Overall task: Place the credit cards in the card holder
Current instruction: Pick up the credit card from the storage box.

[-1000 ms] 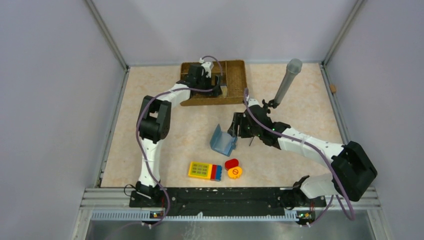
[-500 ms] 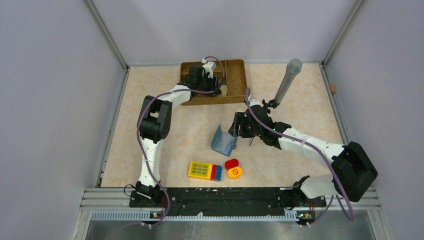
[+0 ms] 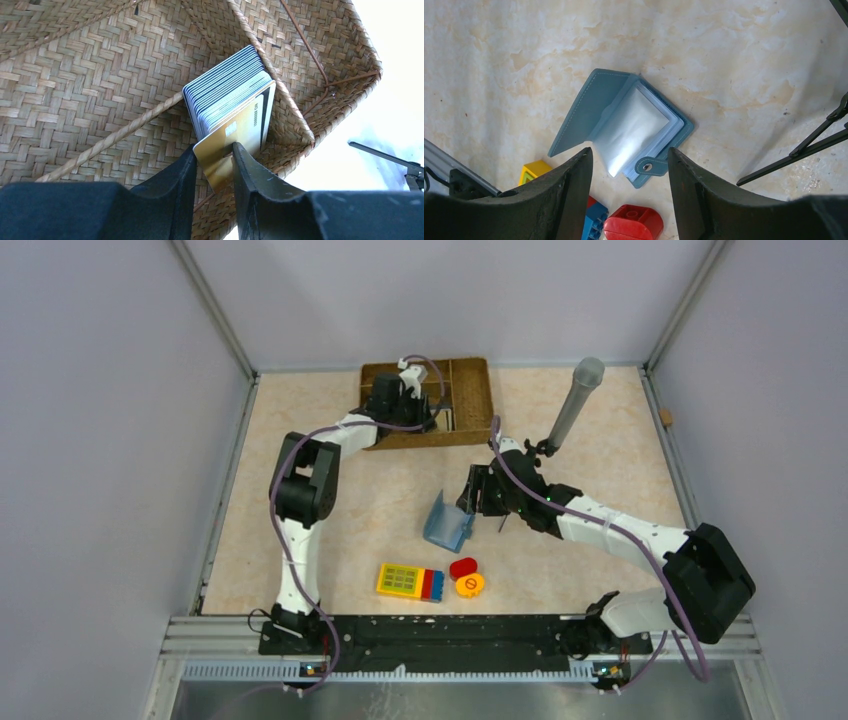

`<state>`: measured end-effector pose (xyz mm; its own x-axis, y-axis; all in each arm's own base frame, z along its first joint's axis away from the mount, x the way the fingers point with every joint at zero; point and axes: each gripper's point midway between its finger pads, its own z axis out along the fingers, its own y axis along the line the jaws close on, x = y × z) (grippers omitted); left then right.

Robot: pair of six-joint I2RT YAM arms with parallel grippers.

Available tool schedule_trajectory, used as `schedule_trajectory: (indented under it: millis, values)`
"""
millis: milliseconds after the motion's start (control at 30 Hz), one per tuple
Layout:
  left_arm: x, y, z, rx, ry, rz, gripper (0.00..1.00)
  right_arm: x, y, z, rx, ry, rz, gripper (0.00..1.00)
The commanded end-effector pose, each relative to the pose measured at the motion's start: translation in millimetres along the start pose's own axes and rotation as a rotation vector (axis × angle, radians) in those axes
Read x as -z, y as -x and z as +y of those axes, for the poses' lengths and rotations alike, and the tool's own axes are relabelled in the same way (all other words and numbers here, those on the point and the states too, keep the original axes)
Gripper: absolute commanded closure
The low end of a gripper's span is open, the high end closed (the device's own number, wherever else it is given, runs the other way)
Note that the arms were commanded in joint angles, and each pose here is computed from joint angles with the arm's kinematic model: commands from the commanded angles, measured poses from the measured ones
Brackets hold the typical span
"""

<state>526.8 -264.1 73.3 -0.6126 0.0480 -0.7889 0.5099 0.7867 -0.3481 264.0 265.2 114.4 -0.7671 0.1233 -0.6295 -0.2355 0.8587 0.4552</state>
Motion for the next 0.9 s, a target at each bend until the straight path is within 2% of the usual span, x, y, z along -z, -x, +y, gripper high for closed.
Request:
schedule_trajectory:
  millis: [0, 233, 667, 867]
  values:
    - [22.0, 37.8, 10.1, -0.046, 0.032, -0.109, 0.69, 5.8, 12.7, 5.5, -0.013, 0.025, -0.037, 0.44]
    - [30.5, 41.2, 6.6, -0.052, 0.008, -0.124, 0.74, 5.5, 12.6, 6.0, -0.015, 0.026, -0.035, 0.44]
    - [47.5, 42.2, -1.3, -0.062, -0.076, -0.139, 1.00, 6.7, 14.0, 4.9, -0.012, 0.016, -0.039, 0.44]
    - [60.0, 48.2, -13.8, -0.084, -0.144, -0.144, 1.00, 6.8, 13.4, 4.0, -0.009, 0.012, -0.036, 0.44]
